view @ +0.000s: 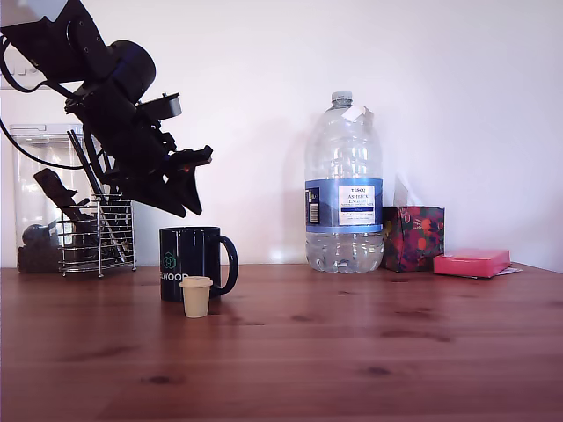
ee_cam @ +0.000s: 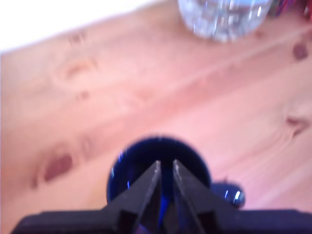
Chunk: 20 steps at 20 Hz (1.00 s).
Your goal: Pick up the coffee capsules from the table one by one and drop them inside the nearest coffee cup
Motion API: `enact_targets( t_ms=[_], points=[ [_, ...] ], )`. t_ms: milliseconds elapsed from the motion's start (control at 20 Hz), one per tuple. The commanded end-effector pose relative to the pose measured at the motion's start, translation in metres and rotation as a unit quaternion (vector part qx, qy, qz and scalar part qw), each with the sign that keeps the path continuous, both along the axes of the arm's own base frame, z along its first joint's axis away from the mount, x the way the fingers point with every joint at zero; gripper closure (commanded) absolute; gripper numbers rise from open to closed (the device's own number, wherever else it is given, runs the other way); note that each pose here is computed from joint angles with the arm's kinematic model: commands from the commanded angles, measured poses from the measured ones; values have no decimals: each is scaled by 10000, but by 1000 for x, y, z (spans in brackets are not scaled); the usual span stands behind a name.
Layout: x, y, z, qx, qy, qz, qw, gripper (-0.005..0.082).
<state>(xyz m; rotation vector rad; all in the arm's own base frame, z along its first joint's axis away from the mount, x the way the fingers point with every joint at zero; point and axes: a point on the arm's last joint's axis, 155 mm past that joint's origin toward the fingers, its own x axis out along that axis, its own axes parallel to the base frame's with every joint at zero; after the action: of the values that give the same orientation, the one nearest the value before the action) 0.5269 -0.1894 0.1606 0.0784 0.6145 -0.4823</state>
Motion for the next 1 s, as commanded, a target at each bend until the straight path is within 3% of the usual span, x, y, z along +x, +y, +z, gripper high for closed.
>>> enact_targets(
  t_ms=[0, 300, 500, 700, 950],
  points=[
    [-12, -5, 29, -86, -400, -101, 9991, 788],
    [-62, -7, 49, -363, -1219, -246, 9916, 788],
    [-104, -10, 41, -543, -1562, -392, 9855, 788],
    [-135, -6, 11, -662, -1601, -313, 9844, 788],
    [-167, 3, -39, -709, -1392, -158, 9876, 788]
  ],
)
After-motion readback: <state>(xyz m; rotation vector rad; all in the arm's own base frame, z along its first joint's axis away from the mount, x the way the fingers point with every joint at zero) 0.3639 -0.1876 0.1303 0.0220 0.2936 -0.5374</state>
